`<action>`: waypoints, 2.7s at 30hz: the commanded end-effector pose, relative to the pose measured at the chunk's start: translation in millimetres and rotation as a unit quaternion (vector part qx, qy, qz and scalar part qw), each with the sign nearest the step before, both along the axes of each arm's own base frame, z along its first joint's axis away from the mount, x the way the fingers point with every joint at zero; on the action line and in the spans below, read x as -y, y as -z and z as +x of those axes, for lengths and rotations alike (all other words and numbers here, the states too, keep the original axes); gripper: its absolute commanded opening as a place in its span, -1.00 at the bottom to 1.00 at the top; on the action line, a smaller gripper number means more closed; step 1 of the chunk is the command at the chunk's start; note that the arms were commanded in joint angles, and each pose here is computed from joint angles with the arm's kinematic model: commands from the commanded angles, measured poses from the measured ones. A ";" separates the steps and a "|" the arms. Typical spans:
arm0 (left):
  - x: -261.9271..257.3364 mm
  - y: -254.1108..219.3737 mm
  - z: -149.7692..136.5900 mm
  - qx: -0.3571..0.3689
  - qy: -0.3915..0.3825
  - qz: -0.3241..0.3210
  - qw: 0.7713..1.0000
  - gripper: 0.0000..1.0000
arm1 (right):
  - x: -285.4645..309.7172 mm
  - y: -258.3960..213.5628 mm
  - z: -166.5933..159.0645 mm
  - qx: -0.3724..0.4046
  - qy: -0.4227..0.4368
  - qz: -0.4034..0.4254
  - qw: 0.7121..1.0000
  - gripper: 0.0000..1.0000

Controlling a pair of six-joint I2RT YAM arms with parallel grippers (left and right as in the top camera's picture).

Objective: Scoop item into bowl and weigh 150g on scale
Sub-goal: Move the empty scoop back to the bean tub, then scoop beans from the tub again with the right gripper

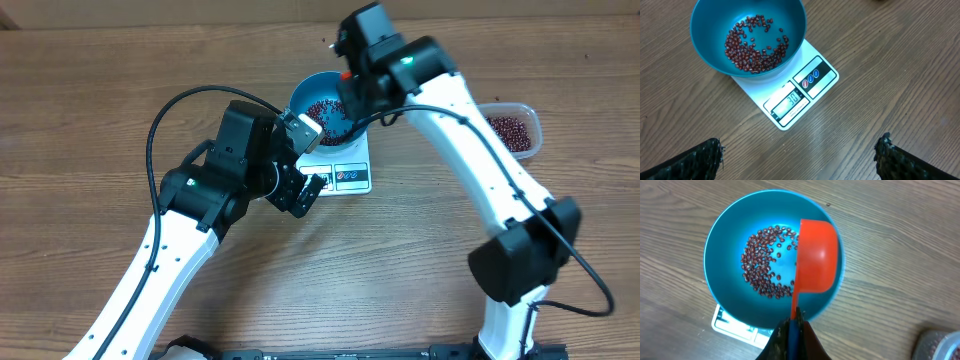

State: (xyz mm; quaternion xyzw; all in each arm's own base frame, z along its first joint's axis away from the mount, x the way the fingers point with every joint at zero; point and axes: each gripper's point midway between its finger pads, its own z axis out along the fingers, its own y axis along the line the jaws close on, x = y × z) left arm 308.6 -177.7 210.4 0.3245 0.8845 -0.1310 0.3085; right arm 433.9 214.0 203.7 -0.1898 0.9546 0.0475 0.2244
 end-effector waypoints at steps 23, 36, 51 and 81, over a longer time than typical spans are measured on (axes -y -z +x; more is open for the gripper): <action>1.9 -13.8 2.0 0.014 -0.004 -0.012 1.000 0.99 | 276.4 -81.1 -51.1 -0.032 0.289 0.118 0.950 -0.93; 1.8 -13.8 2.0 0.014 -0.004 -0.011 1.000 0.99 | 303.8 -41.9 -68.2 -0.087 0.326 0.123 0.933 -0.92; 1.9 -13.8 2.0 0.014 -0.004 -0.011 1.000 0.99 | 310.8 4.5 -67.3 -0.110 0.319 0.100 0.936 -0.92; 1.9 -13.8 2.0 0.014 -0.004 -0.012 1.000 0.99 | 286.7 101.2 -46.1 -0.090 0.272 0.137 0.948 -0.92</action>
